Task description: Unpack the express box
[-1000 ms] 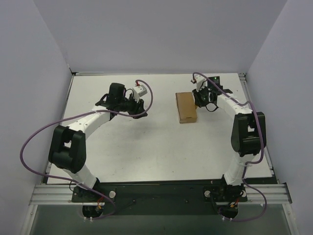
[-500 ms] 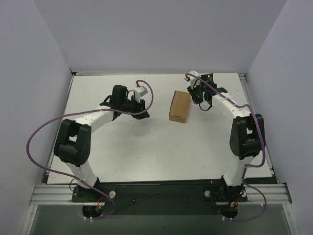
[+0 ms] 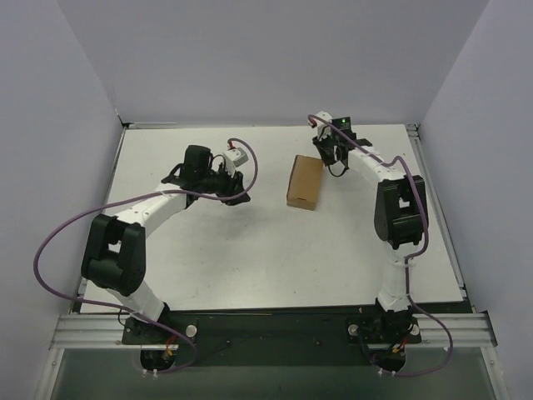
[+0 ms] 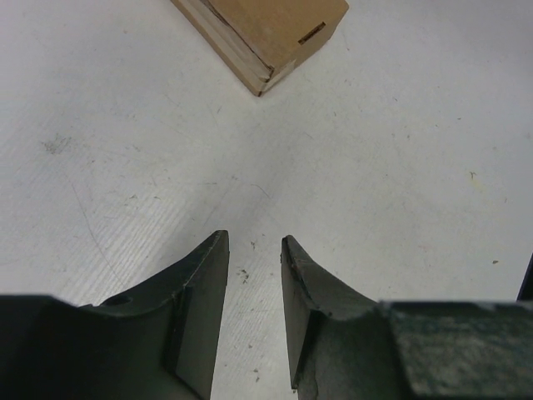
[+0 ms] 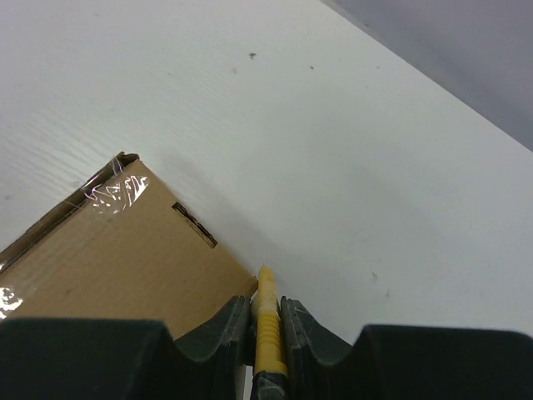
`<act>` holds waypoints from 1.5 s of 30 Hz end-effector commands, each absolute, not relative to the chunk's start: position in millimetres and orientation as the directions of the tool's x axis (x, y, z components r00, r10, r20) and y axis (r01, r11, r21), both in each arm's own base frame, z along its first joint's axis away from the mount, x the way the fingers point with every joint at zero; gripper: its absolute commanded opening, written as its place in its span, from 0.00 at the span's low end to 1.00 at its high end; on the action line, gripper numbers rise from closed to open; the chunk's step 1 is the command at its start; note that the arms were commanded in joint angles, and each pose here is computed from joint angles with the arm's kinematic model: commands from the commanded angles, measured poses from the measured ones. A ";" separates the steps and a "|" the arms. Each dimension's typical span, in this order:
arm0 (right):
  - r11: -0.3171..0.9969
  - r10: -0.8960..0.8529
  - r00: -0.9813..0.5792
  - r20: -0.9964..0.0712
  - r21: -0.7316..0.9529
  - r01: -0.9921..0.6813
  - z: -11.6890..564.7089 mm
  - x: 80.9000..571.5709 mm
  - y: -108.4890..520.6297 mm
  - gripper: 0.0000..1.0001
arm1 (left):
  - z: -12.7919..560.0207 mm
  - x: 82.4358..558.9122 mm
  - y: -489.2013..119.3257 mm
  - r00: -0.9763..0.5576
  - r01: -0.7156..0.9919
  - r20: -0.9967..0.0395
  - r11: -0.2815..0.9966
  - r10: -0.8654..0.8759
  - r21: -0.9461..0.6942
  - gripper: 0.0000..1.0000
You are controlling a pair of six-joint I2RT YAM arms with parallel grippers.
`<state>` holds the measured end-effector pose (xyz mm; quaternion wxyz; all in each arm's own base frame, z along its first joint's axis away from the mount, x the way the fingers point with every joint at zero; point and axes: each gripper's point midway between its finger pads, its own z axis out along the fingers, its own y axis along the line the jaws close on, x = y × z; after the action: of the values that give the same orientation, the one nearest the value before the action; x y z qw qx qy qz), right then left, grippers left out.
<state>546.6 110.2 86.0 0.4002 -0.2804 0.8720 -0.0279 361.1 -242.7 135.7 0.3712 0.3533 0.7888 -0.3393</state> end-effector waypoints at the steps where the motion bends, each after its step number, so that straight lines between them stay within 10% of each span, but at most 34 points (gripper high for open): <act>1: 0.796 -0.494 -0.436 -0.752 -0.189 -0.575 114.3 540.2 168.3 0.00 | 142.2 364.9 -221.8 -0.450 0.806 -0.835 0.548 0.317 -0.226 0.41; 19: 0.390 -0.549 -0.260 -0.794 0.032 -0.920 121.1 395.7 277.0 0.00 | 112.5 388.5 -200.5 -0.572 0.707 -0.795 0.612 0.200 -0.355 0.43; 36: 0.673 -0.497 -0.398 -0.771 -0.052 -0.738 141.2 439.5 252.2 0.00 | 58.9 373.5 -193.6 -0.636 0.735 -0.687 0.547 0.351 -0.401 0.17; 45: 0.708 -0.494 -0.420 -0.761 -0.071 -0.703 144.9 448.2 242.8 0.00 | 66.0 316.4 -250.1 -0.539 0.842 -0.695 0.306 0.475 -0.444 0.15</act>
<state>436.0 248.0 113.0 0.3698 -0.3758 0.8377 0.1425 349.5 -217.1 51.5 0.2500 0.3511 0.8223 -0.3716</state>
